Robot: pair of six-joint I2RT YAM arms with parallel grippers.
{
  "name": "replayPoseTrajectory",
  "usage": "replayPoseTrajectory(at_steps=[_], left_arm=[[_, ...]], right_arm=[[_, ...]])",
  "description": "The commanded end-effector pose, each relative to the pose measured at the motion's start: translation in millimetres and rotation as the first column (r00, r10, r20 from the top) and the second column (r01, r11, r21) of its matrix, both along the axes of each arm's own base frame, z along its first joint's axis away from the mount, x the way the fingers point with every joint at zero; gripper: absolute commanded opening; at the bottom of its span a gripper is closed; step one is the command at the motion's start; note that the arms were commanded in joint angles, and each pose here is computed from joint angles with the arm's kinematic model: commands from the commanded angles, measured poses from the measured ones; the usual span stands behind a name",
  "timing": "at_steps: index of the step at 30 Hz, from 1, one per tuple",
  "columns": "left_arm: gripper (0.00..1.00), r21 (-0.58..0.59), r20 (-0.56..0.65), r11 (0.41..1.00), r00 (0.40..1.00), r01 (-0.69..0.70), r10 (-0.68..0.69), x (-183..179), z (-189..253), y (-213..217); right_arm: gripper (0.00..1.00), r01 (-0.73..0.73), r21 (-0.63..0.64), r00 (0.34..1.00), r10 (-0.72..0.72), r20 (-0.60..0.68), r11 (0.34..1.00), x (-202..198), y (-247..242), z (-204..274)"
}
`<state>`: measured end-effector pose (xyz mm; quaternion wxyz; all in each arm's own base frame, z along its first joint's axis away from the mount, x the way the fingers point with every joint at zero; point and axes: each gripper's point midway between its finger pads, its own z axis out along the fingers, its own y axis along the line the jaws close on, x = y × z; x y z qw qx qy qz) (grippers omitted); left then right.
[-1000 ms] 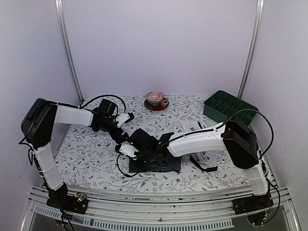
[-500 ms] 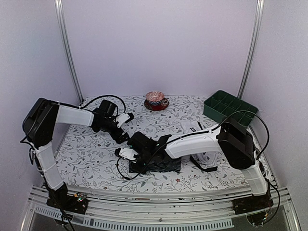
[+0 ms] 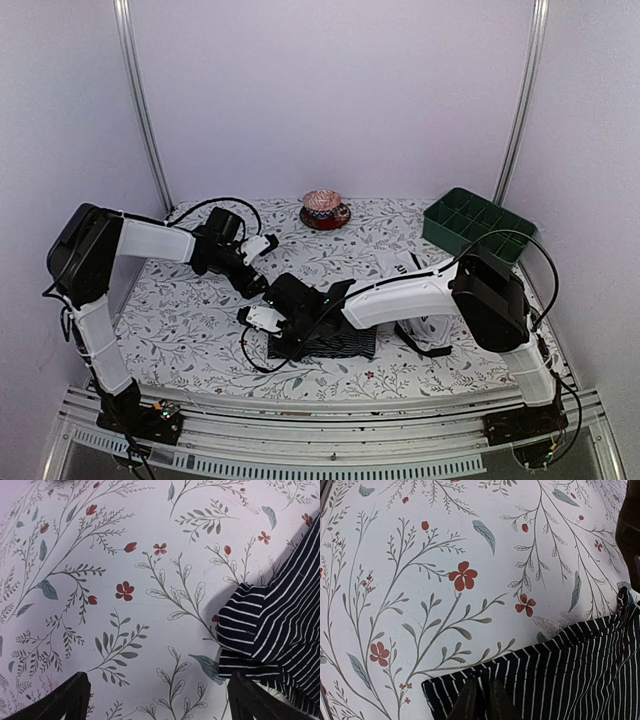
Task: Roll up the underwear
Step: Smooth out the underwear at the center of the board.
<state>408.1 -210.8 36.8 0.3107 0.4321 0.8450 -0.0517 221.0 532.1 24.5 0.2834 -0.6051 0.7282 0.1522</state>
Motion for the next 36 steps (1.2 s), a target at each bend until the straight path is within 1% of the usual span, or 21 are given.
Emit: replayPoseTrajectory(at_steps=[1,6,10,17,27,36], left_arm=[[0.98,-0.006,-0.021,1.000,1.000,-0.016,0.015,0.7,-10.1,4.3],[0.98,0.000,-0.026,1.000,1.000,-0.018,0.018,1.3,-12.5,5.0],[0.98,0.006,-0.035,1.000,0.999,-0.020,0.020,1.1,-16.2,5.1],[0.98,0.019,-0.046,1.000,0.999,-0.025,0.025,1.7,-23.2,4.0],[0.98,0.043,-0.046,0.998,0.998,-0.039,0.041,2.9,-29.1,5.5],[0.98,0.054,-0.036,0.997,0.998,-0.057,0.059,5.7,-28.7,8.6]], right_arm=[[0.10,0.009,0.028,1.000,-0.009,-0.003,1.000,2.1,5.0,12.3],[0.08,0.010,0.038,1.000,-0.009,-0.004,0.999,-0.3,4.7,18.1],[0.04,0.003,0.041,1.000,-0.003,-0.001,0.999,-3.5,5.7,21.1],[0.04,0.014,0.051,1.000,-0.016,0.026,0.999,-3.6,2.9,32.1],[0.03,0.034,0.098,0.997,-0.040,0.063,0.995,0.3,-0.8,58.0],[0.03,-0.044,0.105,0.999,0.041,0.032,0.993,-21.5,-1.3,56.0]])
